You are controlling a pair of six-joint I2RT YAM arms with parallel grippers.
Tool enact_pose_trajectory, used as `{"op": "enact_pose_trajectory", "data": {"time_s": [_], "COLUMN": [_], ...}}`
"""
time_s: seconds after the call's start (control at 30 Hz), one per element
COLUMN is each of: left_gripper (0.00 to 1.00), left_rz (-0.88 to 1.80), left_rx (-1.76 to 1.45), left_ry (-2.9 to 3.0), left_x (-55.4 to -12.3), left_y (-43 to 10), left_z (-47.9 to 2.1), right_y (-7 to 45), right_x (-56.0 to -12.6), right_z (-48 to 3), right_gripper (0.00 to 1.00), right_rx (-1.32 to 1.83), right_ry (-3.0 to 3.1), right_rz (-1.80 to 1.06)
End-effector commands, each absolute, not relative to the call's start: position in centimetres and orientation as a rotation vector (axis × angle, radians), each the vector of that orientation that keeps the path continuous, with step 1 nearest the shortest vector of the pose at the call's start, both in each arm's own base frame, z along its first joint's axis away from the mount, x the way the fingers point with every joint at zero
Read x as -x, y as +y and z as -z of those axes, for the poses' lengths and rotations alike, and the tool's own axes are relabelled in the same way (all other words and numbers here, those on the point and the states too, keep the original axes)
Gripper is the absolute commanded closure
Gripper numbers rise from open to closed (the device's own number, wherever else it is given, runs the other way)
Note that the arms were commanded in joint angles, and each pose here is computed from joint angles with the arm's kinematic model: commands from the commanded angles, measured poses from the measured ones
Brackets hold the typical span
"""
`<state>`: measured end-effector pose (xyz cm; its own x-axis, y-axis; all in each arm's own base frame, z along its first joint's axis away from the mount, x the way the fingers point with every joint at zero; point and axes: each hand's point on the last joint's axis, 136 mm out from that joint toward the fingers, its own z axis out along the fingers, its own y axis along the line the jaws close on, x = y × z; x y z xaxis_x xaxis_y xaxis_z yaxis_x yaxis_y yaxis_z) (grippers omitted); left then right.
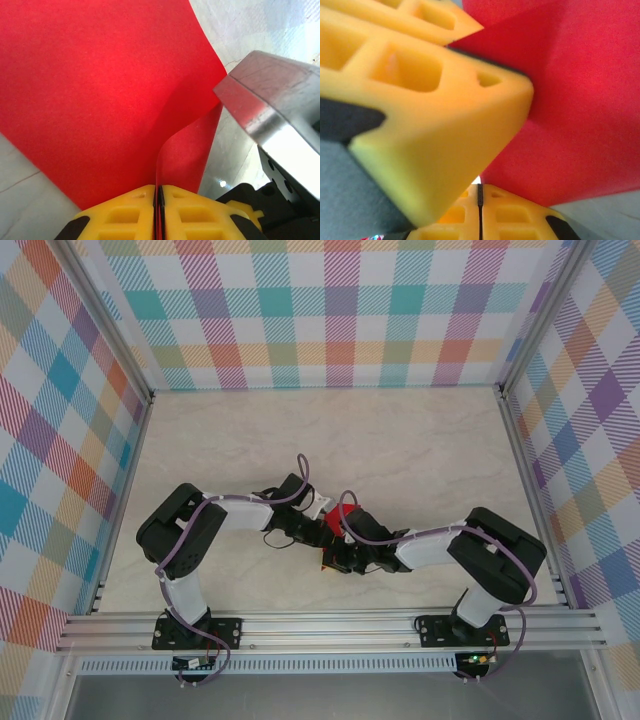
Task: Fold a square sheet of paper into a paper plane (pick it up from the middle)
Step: Third fold the triangle at the center of the table.
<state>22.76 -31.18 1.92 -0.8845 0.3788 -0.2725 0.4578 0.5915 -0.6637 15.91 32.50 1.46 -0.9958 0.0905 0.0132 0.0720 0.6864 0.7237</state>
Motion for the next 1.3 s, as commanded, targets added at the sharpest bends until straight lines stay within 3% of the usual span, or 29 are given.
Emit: {"op": "enact_pose_trajectory", "data": {"time_s": [0.0,0.4,0.77,1.27], "left_gripper": [0.88,0.88,0.88,0.89], "left_rz": [1.089,1.086,1.086,1.067], "left_rx": [-0.703,-0.705,-0.709,-0.711], "left_ry": [2.835,2.837,2.842,2.842], "left_x": [-21.3,-21.2,-21.1,-21.5], "left_y": [-29.3,-29.2,-29.2,-29.3], "left_z": [1.1,1.0,1.0,0.9], "right_y": [32.0,32.8,32.3,29.7], "right_x": [-15.1,-15.4,-14.7,-18.4], "right_z": [0.3,-3.3,0.0,-4.9], "right_gripper": [0.94,0.94,0.95,0.94], "right_rx": [-0.137,-0.071,-0.120,-0.157], "right_ry": [2.924,2.824,2.932,2.739], "right_rz": [-1.164,-1.237,-1.105,-1.252]}}
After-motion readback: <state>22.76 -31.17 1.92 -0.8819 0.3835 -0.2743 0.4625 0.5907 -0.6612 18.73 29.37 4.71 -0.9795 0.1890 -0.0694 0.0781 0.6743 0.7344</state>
